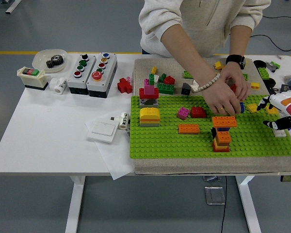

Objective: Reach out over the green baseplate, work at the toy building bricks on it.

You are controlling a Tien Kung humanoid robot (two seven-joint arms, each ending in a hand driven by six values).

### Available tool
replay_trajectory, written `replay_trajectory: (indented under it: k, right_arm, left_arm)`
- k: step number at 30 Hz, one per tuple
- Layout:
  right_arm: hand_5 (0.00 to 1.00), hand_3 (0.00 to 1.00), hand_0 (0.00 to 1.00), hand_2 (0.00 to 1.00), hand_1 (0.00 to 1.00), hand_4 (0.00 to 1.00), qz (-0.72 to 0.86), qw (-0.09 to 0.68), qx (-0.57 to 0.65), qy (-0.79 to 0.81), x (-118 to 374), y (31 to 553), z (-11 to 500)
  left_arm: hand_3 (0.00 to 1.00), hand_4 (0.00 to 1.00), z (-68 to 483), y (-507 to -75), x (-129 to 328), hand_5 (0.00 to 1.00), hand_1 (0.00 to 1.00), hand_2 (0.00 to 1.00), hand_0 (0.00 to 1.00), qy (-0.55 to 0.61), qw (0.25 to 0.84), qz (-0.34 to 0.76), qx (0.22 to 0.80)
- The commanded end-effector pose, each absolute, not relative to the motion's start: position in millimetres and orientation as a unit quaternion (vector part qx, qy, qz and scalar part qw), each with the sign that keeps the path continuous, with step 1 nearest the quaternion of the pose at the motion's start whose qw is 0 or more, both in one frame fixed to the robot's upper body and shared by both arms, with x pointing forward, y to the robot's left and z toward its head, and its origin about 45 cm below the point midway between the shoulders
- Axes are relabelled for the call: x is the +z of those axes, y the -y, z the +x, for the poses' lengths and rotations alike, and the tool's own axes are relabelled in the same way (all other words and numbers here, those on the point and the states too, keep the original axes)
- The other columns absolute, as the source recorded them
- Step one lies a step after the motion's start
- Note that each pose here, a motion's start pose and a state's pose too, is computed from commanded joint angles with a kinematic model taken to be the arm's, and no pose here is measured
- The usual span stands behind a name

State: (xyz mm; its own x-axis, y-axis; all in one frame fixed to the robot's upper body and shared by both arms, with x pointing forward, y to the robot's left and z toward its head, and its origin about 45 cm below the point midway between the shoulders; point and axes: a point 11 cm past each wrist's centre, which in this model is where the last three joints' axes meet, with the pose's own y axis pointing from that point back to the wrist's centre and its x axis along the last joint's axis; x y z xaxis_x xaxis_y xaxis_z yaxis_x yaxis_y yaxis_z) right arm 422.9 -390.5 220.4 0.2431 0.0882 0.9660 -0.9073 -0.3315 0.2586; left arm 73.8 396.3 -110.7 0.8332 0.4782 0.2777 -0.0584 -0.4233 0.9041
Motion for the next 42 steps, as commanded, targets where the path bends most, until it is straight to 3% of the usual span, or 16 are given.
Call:
replay_trajectory:
  k: [10,11,16,17,28,29,34,35,40,41,42]
  right_arm:
    - [0.169,0.771,0.595,0.743,0.679,0.874,0.629,0.484,0.516,0.321,216.6,388.0,424.9]
    - [0.172,0.753,0.557,0.731,0.658,0.869,0.628,0.483,0.518,0.321,217.7,388.1,424.7]
    - [0.172,0.753,0.557,0.731,0.658,0.869,0.621,0.476,0.528,0.330,225.6,391.6,423.6]
    - [0.116,0.568,0.427,0.576,0.526,0.753,0.619,0.476,0.530,0.331,226.9,392.6,423.2]
    - [0.115,0.563,0.411,0.571,0.511,0.748,0.616,0.473,0.534,0.333,231.0,394.9,416.4]
    - [0.132,0.602,0.418,0.597,0.531,0.764,0.619,0.470,0.533,0.334,230.7,393.5,416.4]
    - [0.132,0.602,0.418,0.597,0.531,0.764,0.628,0.468,0.530,0.325,226.8,386.0,414.5]
    - [0.156,0.669,0.433,0.627,0.557,0.807,0.630,0.468,0.529,0.323,225.9,384.6,414.2]
    - [0.156,0.669,0.433,0.627,0.557,0.807,0.640,0.469,0.521,0.316,221.3,378.0,415.1]
    - [0.183,0.759,0.454,0.687,0.610,0.870,0.640,0.469,0.520,0.315,221.0,377.4,415.3]
    - [0.183,0.759,0.454,0.687,0.610,0.870,0.642,0.468,0.519,0.315,220.6,375.7,416.0]
  left_arm:
    - [0.609,0.637,75.4,-396.3,-110.5,0.734,0.623,0.683,0.550,-0.130,0.521,0.803,0.258]
    - [0.609,0.636,75.7,-396.3,-110.4,0.733,0.623,0.683,0.550,-0.129,0.521,0.803,0.258]
    - [0.609,0.636,76.8,-396.4,-110.2,0.733,0.623,0.683,0.550,-0.129,0.521,0.803,0.259]
    - [0.610,0.638,77.0,-396.5,-110.1,0.734,0.621,0.682,0.551,-0.128,0.521,0.803,0.259]
    - [0.610,0.639,76.7,-396.7,-110.0,0.735,0.623,0.682,0.550,-0.128,0.520,0.804,0.260]
    - [0.610,0.639,76.9,-396.6,-110.0,0.735,0.623,0.683,0.550,-0.127,0.520,0.804,0.259]
    - [0.610,0.639,76.7,-396.3,-110.1,0.735,0.623,0.683,0.550,-0.127,0.520,0.804,0.259]
    - [0.610,0.639,76.6,-396.3,-110.1,0.735,0.625,0.682,0.550,-0.127,0.520,0.804,0.259]
    - [0.610,0.639,77.9,-396.3,-109.9,0.735,0.625,0.682,0.550,-0.126,0.520,0.804,0.259]
    - [0.610,0.639,78.0,-396.3,-109.9,0.735,0.624,0.682,0.549,-0.125,0.520,0.804,0.259]
    - [0.610,0.639,78.5,-396.3,-109.8,0.735,0.624,0.682,0.549,-0.125,0.521,0.804,0.259]
